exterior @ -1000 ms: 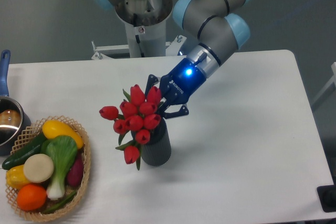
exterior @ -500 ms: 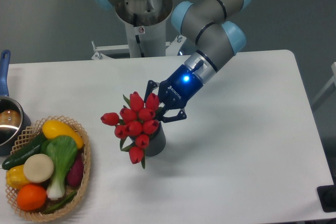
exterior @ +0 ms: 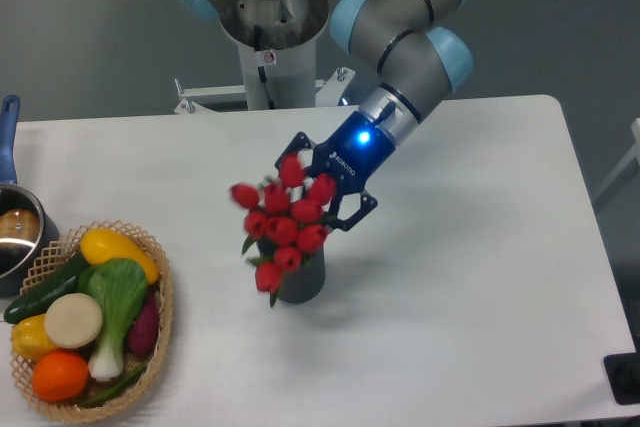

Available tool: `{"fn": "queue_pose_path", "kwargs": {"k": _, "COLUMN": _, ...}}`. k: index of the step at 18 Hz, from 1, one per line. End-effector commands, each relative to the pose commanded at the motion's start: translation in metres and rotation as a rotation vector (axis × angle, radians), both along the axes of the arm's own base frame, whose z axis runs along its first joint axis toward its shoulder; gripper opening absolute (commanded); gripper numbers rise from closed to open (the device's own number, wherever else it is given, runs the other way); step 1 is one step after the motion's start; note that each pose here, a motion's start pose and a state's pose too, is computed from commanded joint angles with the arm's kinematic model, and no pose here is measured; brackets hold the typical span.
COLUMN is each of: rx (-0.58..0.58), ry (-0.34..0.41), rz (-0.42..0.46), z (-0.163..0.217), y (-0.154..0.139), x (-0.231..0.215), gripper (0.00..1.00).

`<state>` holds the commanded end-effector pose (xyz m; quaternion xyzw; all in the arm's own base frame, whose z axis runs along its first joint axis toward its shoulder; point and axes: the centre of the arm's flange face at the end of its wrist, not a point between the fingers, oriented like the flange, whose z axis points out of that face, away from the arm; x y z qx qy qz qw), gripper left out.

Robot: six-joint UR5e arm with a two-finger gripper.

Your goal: Insert the flowers into the vase

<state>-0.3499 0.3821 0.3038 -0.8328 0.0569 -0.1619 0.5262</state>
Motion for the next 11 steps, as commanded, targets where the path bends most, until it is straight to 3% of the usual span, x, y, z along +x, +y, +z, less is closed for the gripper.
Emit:
{"fn": "queue_pose_path", "kwargs": {"k": 5, "rx": -0.005, "ry": 0.009, "rz": 0.035, "z": 0.005, "y": -0.016, "x": -0.004, "gripper": 1.00}}
{"fn": "queue_pose_path", "kwargs": {"k": 11, "rx": -0.166, "ry": 0.169, "rz": 0.140, "z": 0.032, "y": -0.061, "x": -0.026, "gripper": 1.00}}
